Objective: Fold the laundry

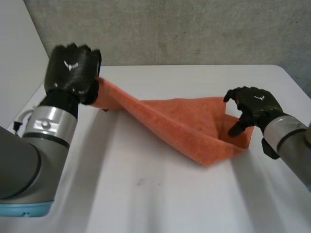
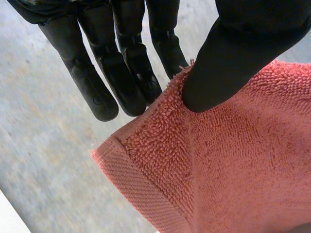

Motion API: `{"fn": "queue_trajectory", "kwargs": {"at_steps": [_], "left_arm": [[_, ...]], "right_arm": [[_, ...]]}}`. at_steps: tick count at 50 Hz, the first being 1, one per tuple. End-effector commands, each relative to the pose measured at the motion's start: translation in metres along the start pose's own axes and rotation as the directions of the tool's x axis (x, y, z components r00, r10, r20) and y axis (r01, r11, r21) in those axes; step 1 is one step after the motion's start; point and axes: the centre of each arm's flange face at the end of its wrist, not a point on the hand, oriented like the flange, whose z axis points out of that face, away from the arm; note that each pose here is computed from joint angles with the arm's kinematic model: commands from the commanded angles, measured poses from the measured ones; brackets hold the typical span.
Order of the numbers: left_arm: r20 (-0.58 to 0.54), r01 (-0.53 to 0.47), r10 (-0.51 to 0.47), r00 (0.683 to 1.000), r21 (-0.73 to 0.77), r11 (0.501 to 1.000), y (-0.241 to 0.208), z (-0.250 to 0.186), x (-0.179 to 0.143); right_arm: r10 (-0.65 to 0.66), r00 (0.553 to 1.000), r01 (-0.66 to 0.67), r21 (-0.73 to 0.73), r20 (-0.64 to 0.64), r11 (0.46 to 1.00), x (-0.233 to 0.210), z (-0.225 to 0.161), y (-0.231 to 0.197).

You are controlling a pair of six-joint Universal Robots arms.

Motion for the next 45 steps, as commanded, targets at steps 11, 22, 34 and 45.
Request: {"fn": "queue_trajectory", "kwargs": {"at_steps": [11,22,34,45], "left_arm": [[-0.033,0.044,-0.039,0.999,0.168,0.985,-0.087,-0.002,-0.002],[-0.015,0.049,-0.047,0.999,0.207,0.977,-0.101,0.000,-0.008],[0.023,0.025,-0.029,0.999,0.178,0.984,-0.089,0.007,-0.019],[0.096,-0.039,0.044,0.994,-0.056,0.998,-0.022,0.016,-0.054]], "right_arm": [[0.142,0.983,-0.111,-0.243,0.113,0.964,0.018,0.001,0.039],[0.159,0.974,-0.101,-0.318,0.163,0.943,0.000,0.034,0.084],[0.058,0.998,-0.058,0.009,-0.014,0.998,0.025,0.037,0.008],[-0.285,0.944,0.321,0.261,-0.165,0.910,0.036,-0.049,-0.110]]}}
